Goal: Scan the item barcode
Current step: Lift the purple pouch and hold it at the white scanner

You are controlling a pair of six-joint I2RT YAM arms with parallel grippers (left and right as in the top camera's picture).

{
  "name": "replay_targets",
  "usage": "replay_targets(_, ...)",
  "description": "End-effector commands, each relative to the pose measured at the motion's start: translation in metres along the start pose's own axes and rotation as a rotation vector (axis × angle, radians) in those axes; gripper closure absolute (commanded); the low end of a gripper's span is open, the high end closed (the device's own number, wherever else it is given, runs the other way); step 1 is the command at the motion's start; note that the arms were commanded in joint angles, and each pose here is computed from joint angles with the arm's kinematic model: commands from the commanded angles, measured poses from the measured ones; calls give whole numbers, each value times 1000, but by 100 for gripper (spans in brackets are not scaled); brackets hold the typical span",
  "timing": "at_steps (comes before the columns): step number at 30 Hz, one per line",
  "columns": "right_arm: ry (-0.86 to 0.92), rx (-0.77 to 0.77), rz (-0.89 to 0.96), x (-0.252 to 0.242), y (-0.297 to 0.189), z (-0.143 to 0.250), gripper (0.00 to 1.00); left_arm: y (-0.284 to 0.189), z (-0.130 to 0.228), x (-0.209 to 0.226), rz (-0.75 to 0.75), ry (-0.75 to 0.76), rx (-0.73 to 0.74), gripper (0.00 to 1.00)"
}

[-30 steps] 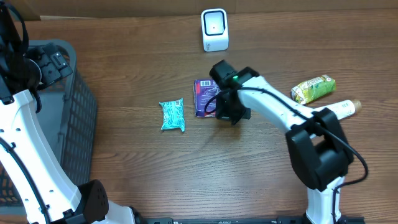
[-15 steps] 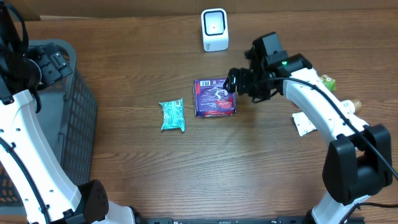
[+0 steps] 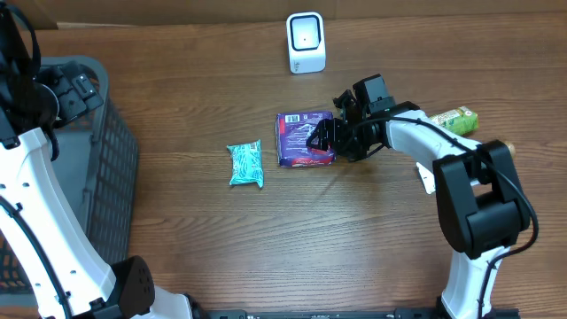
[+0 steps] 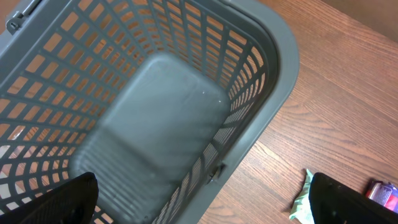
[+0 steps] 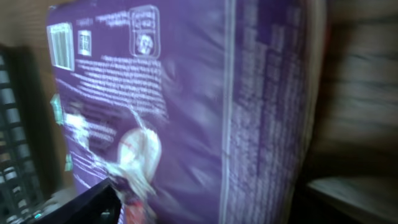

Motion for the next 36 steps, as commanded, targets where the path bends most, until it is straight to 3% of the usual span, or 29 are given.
replay_targets(1, 28, 10, -28, -8, 8, 1, 30, 3, -1, 0, -10, 9, 4, 0)
replay_targets(8, 33, 15, -47, -7, 7, 1, 73, 3, -1, 0, -10, 9, 4, 0)
replay_targets(10, 30, 14, -76, -4, 3, 0, 78, 3, -1, 0, -10, 9, 4, 1)
replay_targets(15, -4, -39, -47, 12, -23, -8, 79, 3, -1, 0, -10, 9, 4, 0)
replay_targets(19, -70, -128, 93, 35, -64, -18, 81, 3, -1, 0, -10, 10, 4, 0)
replay_targets(25, -149, -288, 403, 75, -139, -34, 96, 3, -1, 0, -10, 9, 4, 0)
replay_targets(36, -346, -721, 1129, 159, -242, -64, 96, 3, -1, 0, -10, 10, 4, 1)
Point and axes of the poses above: each gripper's point midway between its finger pads, its own y axis out along the fingers, its own x axis along the line the jaws close on, z = x × y, the point moved 10 cm from there along -y, back along the fingers, and after that the axes turned 8 degrees about -y, right-handed, at the moved point
